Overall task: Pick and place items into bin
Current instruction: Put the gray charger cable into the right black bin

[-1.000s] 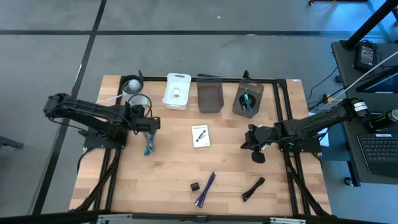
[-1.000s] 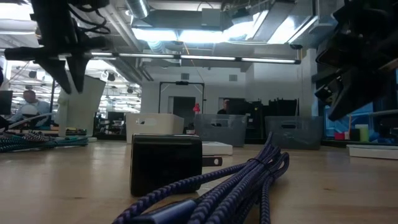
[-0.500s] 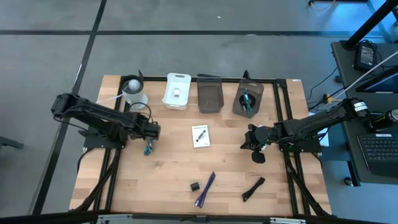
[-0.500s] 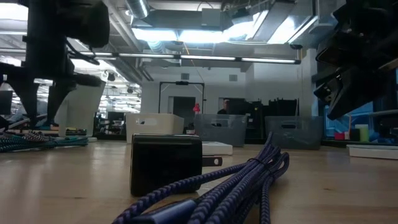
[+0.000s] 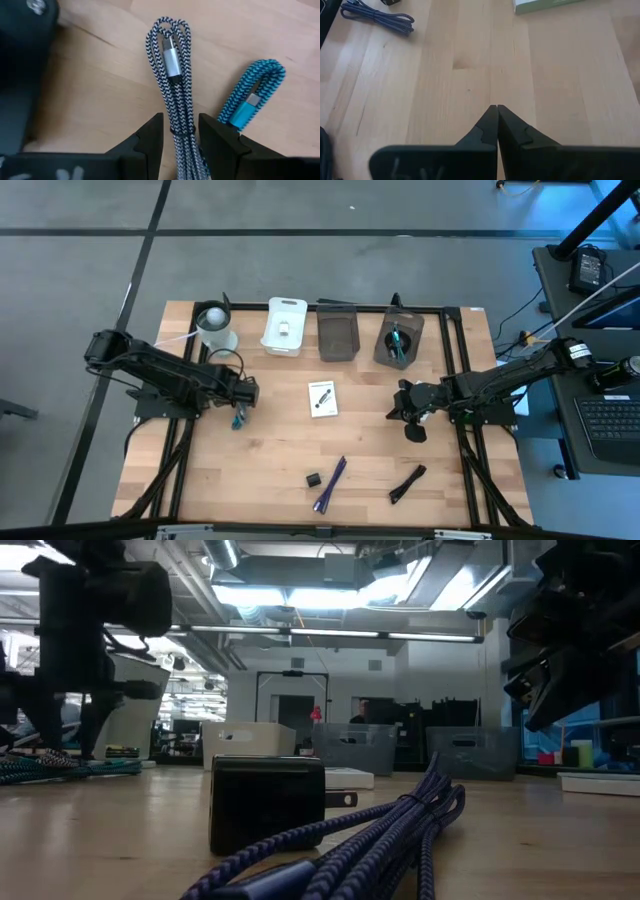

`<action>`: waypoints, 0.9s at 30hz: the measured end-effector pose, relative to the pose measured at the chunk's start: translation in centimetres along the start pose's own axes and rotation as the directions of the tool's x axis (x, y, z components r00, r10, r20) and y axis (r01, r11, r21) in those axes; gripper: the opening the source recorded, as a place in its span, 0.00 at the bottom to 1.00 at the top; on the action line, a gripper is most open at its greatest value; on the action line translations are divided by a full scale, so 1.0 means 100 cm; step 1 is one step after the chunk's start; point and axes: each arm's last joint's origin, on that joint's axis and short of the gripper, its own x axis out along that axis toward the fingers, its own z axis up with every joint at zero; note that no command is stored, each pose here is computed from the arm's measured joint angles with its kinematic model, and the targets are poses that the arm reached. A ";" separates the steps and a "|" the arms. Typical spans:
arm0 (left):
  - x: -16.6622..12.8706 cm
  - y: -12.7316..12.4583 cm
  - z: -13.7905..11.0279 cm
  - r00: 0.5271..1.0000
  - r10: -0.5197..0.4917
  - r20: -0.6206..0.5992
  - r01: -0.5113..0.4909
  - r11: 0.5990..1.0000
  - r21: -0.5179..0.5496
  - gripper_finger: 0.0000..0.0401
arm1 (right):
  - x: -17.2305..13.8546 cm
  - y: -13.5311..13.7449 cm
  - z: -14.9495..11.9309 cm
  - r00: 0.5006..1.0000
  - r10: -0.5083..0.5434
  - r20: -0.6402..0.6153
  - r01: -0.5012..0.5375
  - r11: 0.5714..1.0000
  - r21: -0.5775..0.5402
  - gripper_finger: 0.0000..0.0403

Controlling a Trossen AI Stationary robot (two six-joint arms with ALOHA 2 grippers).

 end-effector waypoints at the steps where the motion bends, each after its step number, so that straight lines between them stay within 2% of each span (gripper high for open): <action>1: 0.003 0.001 0.000 1.000 -0.004 -0.002 0.004 1.000 -0.006 0.29 | 0.000 0.000 0.000 1.000 0.000 0.000 0.000 1.000 0.001 0.01; 8: 0.013 0.004 -0.002 0.999 -0.013 -0.042 0.012 1.000 -0.017 0.27 | 0.000 0.000 0.000 1.000 0.001 0.005 -0.001 1.000 0.001 0.01; 14: 0.013 0.005 -0.003 0.998 0.001 -0.070 0.000 1.000 0.014 0.08 | 0.000 0.000 0.002 1.000 0.005 0.021 -0.005 1.000 -0.001 0.01; 17: 0.010 0.004 -0.002 0.997 -0.010 -0.077 0.012 1.000 0.018 0.05 | 0.000 0.001 0.002 1.000 0.005 0.021 -0.005 1.000 -0.001 0.01; 23: -0.013 -0.002 0.000 0.993 -0.077 -0.092 0.083 0.994 0.069 0.05 | 0.000 0.000 0.002 1.000 0.005 0.021 -0.005 1.000 -0.002 0.01; 27: -0.041 -0.013 0.005 0.969 -0.243 -0.044 0.246 0.962 0.115 0.04 | 0.000 0.001 0.003 0.999 0.007 0.032 -0.007 1.000 0.004 0.01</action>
